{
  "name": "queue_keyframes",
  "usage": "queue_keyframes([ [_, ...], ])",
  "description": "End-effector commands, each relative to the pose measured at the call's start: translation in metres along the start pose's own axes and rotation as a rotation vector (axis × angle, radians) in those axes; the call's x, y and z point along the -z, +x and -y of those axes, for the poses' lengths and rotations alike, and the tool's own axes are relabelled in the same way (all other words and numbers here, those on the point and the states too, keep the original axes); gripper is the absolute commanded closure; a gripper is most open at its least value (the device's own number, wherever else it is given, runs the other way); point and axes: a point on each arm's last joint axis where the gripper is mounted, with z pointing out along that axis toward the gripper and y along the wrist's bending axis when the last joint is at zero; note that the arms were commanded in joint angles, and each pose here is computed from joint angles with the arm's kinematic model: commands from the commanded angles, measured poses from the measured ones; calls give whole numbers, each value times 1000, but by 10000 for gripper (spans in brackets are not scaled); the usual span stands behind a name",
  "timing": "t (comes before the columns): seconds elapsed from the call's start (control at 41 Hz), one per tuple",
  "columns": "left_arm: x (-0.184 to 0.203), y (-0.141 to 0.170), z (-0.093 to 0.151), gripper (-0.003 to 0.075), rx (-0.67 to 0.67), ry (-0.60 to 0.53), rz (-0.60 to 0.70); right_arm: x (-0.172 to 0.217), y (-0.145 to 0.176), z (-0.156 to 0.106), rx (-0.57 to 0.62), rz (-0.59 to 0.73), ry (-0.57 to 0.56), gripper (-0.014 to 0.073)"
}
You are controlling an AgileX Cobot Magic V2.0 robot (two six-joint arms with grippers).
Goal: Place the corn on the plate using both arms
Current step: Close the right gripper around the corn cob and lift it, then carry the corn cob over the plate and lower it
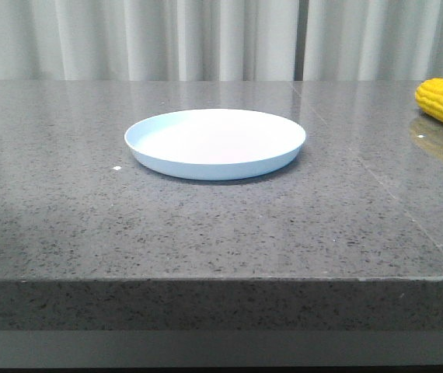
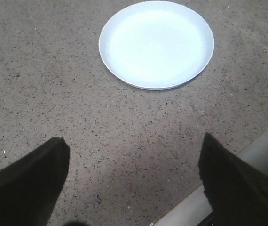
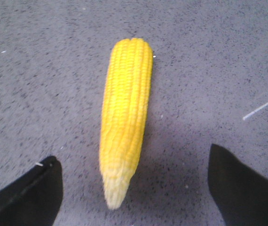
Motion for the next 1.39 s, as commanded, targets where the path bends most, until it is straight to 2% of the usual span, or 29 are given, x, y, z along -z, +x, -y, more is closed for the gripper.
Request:
queue_keyframes([
  [0.0, 9, -12, 0, 166, 10, -2, 104, 3, -21, 9, -55, 70, 4, -50],
  [0.097, 9, -12, 0, 166, 10, -2, 104, -12, -28, 13, -92, 26, -13, -50],
  [0.463, 9, -12, 0, 166, 10, -2, 104, -75, -46, 10, -71, -138, -61, -50],
  [0.853, 9, -12, 0, 167, 10, -2, 104, -124, -48, 6, -68, -253, -73, -48],
  [0.95, 9, -12, 0, 167, 10, -2, 104, -125, -47, 6, -73, -254, -78, 37],
  [1.048, 9, -12, 0, 167, 10, -2, 104, -125, -47, 6, -72, -252, -78, 195],
  [1.096, 9, -12, 0, 166, 10, -2, 104, -125, -47, 6, -72, -254, -78, 247],
  [1.218, 9, -12, 0, 167, 10, -2, 104, -125, -46, 6, -67, -262, -79, 286],
  [1.364, 9, -12, 0, 167, 10, -2, 104, -119, -48, 6, -66, -257, -79, 390],
])
